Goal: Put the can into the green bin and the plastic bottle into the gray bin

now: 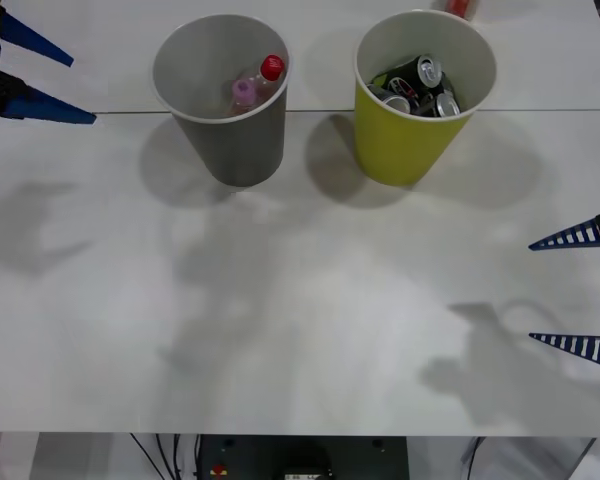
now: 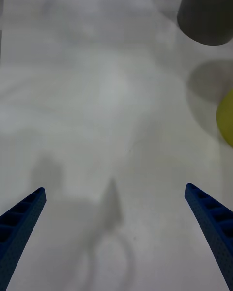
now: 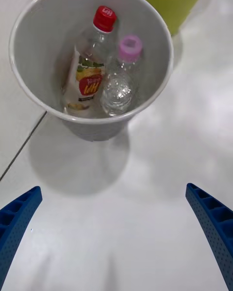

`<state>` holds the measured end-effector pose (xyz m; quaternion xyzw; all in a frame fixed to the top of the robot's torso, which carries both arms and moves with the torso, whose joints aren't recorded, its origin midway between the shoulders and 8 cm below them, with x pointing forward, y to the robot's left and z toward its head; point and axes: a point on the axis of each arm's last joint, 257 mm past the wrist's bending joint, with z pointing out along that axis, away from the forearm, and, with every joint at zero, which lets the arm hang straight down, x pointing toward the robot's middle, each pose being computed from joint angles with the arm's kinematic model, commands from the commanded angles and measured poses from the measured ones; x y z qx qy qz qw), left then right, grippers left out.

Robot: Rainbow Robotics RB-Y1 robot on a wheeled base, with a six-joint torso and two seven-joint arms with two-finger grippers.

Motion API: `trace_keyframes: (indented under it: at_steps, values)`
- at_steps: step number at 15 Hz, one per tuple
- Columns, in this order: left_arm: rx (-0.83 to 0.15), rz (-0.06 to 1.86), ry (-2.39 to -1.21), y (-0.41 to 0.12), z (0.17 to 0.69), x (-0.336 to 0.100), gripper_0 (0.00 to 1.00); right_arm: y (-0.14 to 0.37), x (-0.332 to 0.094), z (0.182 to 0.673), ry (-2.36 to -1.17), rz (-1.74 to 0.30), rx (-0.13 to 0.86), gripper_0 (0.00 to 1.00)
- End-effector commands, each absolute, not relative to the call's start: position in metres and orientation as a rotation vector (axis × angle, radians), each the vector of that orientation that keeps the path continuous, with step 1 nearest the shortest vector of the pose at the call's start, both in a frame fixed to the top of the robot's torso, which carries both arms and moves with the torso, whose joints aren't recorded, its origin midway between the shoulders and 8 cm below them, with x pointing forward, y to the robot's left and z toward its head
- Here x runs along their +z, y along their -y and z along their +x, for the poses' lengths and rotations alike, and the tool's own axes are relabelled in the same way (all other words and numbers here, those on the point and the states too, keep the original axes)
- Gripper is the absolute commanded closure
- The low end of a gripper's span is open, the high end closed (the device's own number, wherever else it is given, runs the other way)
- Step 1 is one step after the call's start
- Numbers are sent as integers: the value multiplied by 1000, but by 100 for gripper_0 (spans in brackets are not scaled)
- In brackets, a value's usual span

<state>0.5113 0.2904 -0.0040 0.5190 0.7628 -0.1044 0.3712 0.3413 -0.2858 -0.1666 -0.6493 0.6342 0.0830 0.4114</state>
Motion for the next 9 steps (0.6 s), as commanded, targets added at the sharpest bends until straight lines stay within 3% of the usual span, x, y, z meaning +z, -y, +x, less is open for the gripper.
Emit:
trace_keyframes:
  at_steps: [1,5,9]
  values:
    - [-206,1445,-1878,-311,483,-27,0,286,-167,341,-1596,-1634,209,0]
    - [-161,1557,-1795,-326,444,-59,0,286,-167,341,-1596,-1634,209,0]
    - [-190,1609,-1716,-334,408,-91,0,286,-167,341,-1596,-1634,209,0]
